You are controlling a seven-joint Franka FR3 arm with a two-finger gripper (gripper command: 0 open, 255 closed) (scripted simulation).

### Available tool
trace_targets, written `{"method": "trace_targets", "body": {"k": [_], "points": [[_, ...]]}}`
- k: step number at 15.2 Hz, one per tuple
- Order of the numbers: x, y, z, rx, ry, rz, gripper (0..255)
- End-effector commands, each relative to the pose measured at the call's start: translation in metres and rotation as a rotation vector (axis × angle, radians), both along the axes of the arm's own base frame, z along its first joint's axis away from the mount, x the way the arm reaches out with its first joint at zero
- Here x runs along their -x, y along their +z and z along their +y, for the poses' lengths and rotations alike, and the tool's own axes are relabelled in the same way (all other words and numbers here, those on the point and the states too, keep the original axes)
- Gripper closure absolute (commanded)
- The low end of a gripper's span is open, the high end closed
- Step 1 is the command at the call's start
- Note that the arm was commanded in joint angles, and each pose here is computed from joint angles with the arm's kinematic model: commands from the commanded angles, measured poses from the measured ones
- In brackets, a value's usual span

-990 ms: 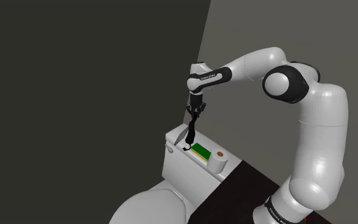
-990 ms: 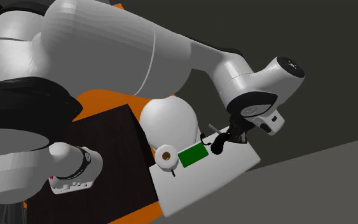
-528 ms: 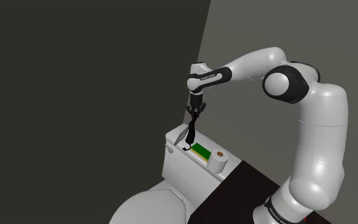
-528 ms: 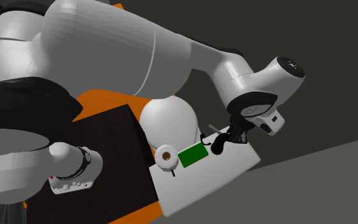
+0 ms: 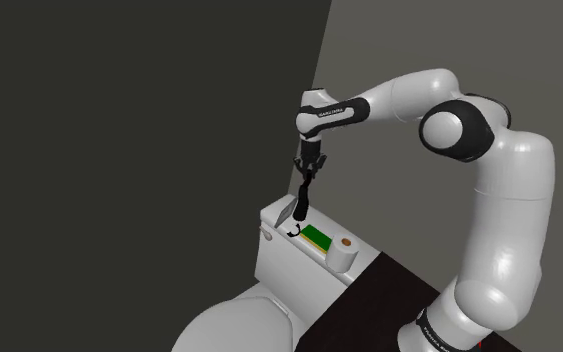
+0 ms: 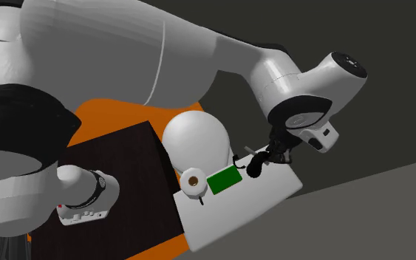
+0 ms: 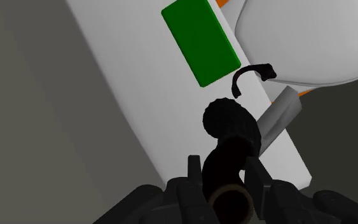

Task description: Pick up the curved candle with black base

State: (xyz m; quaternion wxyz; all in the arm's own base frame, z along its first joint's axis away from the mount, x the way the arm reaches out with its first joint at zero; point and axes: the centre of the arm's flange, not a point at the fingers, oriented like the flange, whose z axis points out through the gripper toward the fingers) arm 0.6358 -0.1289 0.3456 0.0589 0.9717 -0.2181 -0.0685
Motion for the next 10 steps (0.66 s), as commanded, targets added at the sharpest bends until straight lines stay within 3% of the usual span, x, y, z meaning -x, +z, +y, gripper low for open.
{"method": "trace_targets", "body": {"k": [1,10], "points": [[-0.001,0.010,0.000,0.000,0.000,0.000,255],[-0.001,0.048,0.000,0.000,0.000,0.000,255]]}}
